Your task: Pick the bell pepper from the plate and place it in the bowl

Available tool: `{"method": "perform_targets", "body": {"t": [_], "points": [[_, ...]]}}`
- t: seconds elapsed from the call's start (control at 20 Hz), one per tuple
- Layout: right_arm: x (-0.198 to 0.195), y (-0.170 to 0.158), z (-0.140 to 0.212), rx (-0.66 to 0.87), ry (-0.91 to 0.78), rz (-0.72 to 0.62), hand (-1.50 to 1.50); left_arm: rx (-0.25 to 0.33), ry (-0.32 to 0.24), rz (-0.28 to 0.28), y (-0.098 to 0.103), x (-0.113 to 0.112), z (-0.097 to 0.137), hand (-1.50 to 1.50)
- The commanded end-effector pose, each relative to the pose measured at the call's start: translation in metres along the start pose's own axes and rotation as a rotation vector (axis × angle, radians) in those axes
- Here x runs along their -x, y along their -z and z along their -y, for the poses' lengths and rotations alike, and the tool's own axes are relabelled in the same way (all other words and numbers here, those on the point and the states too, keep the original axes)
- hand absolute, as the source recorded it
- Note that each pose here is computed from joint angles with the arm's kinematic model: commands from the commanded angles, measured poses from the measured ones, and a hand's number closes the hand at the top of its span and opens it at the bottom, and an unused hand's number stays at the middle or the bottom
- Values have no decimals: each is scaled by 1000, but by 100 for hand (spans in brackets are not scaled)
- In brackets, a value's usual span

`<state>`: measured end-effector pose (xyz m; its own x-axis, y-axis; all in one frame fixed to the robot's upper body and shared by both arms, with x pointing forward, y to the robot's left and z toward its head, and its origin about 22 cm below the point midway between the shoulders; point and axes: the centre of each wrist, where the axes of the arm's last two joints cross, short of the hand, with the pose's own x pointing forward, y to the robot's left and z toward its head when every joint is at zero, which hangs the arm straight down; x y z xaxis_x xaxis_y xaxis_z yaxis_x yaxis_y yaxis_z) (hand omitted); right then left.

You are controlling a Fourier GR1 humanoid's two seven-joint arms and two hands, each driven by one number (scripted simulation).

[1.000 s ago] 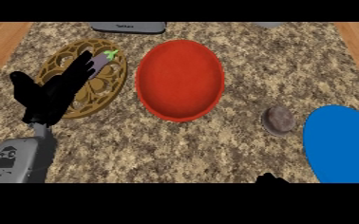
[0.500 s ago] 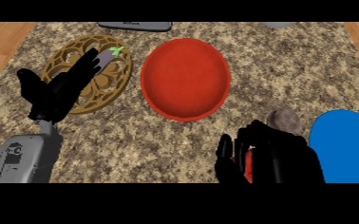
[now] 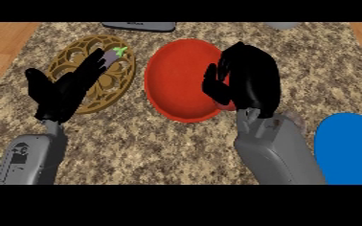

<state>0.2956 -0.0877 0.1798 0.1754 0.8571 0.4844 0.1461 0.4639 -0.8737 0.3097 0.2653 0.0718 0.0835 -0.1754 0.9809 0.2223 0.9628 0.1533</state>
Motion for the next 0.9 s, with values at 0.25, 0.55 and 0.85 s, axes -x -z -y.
{"method": "perform_targets", "body": {"t": [0.25, 0.55, 0.85], "points": [[-7, 82, -28, -123, 272, -192, 150, 10, 0, 8, 3, 4, 4, 0], [-1, 108, -50, -68, 454, -184, -150, 25, 3, 11, 8, -3, 8, 0], [-15, 128, -56, 28, 484, -94, -150, 9, -17, 0, 4, 1, 9, 0]]}}
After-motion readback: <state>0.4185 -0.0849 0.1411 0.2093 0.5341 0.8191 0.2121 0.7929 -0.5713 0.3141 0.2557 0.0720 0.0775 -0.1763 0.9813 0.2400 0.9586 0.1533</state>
